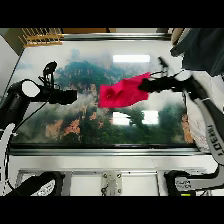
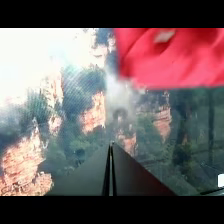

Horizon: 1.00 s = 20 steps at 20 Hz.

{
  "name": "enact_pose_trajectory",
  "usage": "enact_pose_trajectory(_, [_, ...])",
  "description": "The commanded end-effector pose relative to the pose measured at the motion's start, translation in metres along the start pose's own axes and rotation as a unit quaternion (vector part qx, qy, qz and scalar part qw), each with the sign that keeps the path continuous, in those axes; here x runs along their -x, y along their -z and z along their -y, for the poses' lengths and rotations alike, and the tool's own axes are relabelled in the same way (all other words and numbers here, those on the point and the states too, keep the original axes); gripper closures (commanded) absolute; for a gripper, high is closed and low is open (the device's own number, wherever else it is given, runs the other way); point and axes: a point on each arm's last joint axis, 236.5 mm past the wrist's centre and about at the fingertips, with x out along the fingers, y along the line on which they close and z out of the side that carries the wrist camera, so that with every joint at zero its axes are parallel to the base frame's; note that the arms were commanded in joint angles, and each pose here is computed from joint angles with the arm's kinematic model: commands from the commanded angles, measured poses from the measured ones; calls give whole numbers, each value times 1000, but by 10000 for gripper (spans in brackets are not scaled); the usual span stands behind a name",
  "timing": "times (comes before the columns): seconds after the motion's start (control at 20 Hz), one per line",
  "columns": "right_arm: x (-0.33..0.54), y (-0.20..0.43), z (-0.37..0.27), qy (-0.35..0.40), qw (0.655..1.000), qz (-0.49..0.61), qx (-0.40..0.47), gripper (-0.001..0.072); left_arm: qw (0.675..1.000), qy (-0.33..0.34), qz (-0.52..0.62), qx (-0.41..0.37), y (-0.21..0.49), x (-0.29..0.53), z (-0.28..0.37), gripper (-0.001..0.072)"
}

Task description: Fold the clothes and pants, and hang the long-sleeved shirts on hangers.

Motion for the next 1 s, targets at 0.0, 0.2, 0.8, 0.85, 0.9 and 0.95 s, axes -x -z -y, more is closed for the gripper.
enact_pose_trajectory(0.0, [122,-60,82,107,987,115,-38,700,1000,0,0,0,0,0,0,699])
enact_pose_trajectory(0.2, [241,-81,159,180,952,226,-99,700,1000,0,0,7,0,0,0,699])
enact_pose_trajectory(0.8, [393,12,243,394,858,266,-194,701,1000,1,-1,14,0,0,1,699])
enact_pose_trajectory(0.85, [382,25,245,390,862,250,-205,700,1000,1,-1,14,0,0,1,699])
enact_pose_trajectory(0.9, [370,39,247,384,866,234,-218,700,1000,1,-1,14,0,0,1,699])
enact_pose_trajectory(0.95, [357,54,249,378,868,220,-236,700,1000,1,-1,14,0,0,1,699])
